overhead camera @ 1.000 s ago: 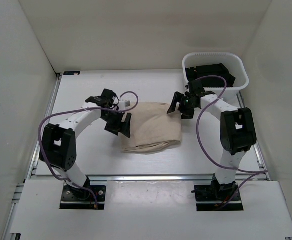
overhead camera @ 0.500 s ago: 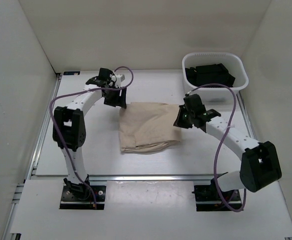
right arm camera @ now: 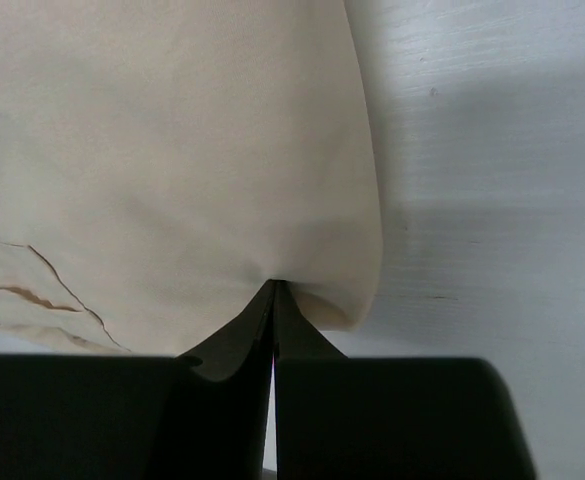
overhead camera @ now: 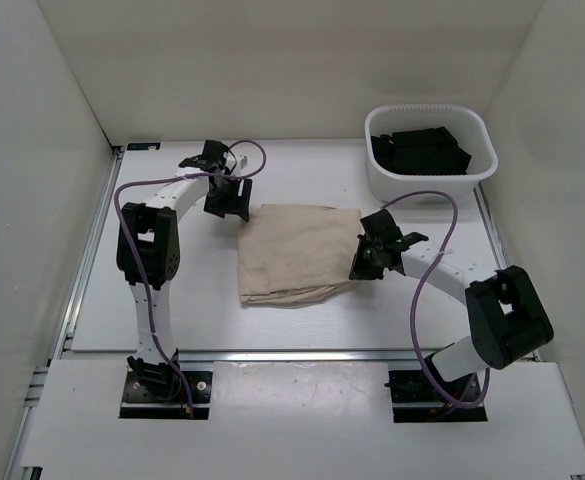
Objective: Fold and stack the trousers
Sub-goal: Fold the trousers
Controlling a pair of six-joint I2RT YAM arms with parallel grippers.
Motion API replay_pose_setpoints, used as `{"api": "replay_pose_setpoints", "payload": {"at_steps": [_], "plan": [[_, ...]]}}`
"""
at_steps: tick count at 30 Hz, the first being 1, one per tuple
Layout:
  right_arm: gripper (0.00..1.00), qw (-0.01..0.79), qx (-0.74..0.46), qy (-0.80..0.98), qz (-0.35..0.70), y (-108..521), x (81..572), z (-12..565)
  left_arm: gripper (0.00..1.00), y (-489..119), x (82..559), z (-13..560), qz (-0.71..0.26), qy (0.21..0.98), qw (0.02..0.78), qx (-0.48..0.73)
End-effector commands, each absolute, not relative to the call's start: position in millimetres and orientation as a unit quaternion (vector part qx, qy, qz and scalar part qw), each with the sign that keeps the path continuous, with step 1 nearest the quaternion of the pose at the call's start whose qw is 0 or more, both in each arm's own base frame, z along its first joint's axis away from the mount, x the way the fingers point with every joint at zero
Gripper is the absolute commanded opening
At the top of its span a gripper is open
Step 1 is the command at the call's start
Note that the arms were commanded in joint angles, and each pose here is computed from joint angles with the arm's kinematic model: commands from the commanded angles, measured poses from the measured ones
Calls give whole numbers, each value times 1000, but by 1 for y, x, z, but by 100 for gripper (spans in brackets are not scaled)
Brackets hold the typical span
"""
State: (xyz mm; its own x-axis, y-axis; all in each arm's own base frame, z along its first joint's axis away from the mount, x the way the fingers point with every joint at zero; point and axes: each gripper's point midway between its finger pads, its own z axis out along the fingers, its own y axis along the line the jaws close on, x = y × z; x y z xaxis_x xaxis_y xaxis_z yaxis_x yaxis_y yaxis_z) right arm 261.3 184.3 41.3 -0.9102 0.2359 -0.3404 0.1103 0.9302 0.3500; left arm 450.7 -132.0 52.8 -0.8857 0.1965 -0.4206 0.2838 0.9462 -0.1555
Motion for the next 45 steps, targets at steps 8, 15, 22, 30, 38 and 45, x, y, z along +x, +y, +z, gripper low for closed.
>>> {"api": "replay_pose_setpoints", "payload": {"at_steps": [8,15,22,30,38,45], "plan": [[99,198,104,970,96,130,254,166,100,-67,455,239,-20,920,386,67],[99,198,148,969,-11,52,206,223,100,32,322,208,104,964,245,-17],[99,217,179,960,-6,34,177,219,100,71,212,140,87,969,198,-120],[99,221,191,956,20,41,173,210,100,67,194,134,81,966,209,-127],[99,226,189,956,9,35,169,213,100,68,198,145,82,965,216,-127],[99,235,188,953,18,37,170,211,100,67,198,145,77,965,217,-126]]}}
